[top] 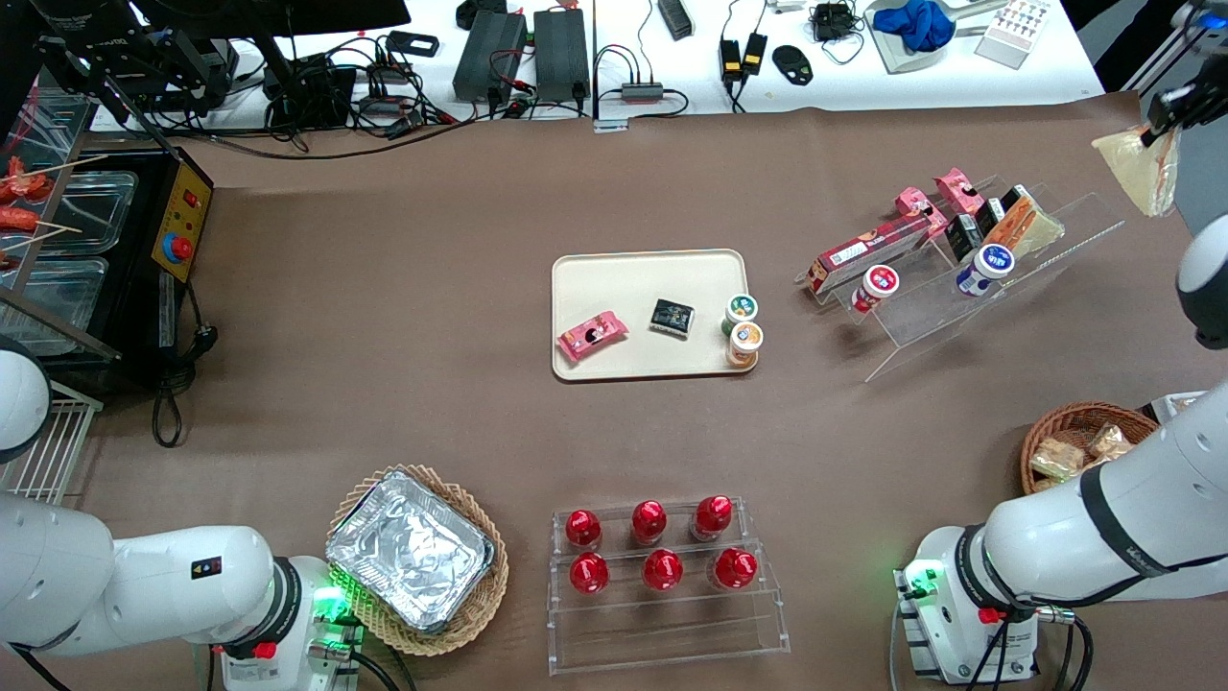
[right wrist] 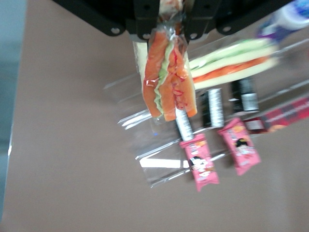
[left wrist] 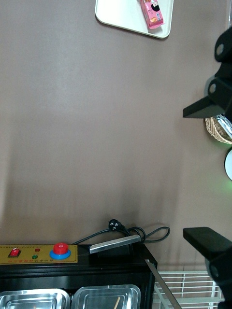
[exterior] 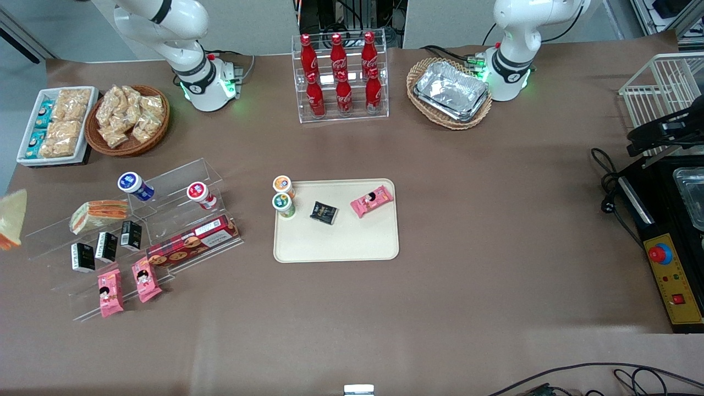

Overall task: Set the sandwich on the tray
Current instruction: 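Carry the held sandwich over to the cream tray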

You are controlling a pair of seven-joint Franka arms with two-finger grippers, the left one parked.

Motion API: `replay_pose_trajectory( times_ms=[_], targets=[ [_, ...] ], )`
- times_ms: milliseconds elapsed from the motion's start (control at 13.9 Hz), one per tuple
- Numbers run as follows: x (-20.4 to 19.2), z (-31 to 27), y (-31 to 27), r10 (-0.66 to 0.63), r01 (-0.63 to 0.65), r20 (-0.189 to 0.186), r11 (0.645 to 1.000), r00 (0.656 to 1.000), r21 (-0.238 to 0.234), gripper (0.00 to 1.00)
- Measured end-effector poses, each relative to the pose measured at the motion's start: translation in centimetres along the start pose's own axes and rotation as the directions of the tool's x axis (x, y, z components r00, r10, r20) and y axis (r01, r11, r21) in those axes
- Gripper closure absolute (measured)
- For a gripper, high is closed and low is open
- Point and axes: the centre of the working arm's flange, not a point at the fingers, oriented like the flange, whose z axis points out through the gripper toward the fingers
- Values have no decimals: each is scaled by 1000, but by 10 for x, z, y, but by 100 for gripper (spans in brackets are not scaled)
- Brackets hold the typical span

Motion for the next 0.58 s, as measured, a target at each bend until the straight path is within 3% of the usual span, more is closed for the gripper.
replay_pose_trajectory(
  times_ms=[144, 360, 576],
  targets=[
    [1, -33, -46, 118, -119, 31, 993, 993, 25, 82],
    [19, -52, -159, 296, -296, 76, 955, 952, -11, 82],
    [30, -48, -266, 486, -483, 107, 874, 868, -48, 82]
  ],
)
